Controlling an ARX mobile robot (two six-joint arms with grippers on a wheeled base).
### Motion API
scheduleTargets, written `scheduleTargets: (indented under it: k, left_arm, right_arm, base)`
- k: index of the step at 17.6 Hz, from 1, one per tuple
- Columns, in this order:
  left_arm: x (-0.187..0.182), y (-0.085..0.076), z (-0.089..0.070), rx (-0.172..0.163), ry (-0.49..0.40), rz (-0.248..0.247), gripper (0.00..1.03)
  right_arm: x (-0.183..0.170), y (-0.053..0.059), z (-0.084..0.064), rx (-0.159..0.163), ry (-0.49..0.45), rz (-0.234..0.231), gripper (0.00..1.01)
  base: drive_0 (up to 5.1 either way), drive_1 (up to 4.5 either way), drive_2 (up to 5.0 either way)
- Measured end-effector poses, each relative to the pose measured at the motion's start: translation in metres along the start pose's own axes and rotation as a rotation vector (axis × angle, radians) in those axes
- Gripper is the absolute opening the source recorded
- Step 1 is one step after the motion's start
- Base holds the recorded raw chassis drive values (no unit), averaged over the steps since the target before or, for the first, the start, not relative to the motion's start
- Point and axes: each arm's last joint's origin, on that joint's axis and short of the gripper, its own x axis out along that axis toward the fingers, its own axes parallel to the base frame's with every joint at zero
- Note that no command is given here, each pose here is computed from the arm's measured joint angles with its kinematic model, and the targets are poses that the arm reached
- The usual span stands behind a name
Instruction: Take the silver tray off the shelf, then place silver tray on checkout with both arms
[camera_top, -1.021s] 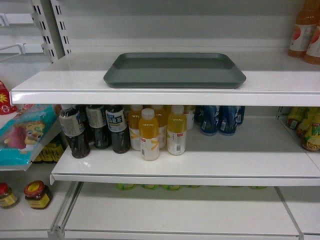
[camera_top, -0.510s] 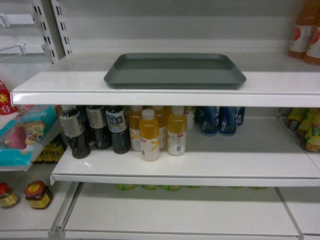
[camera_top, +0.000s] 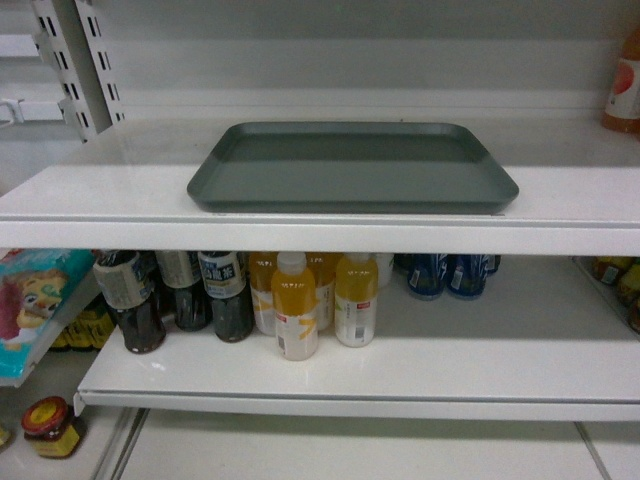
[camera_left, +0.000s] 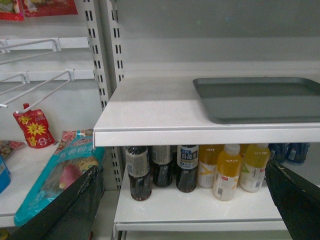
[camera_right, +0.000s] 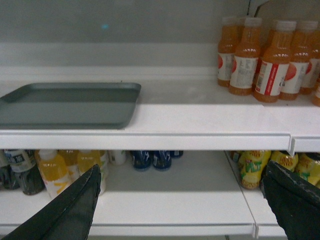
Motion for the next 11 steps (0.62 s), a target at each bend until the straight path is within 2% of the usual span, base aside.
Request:
scheduleTargets:
  k: [11]
  left_arm:
    - [0.0, 0.0, -0.0001, 0.0, 0.001, 0.0, 0.98]
  right_arm:
    - [0.0, 0.0, 0.0, 0.0, 0.0, 0.0, 0.98]
  base:
    - [0.0, 4.36, -4.3]
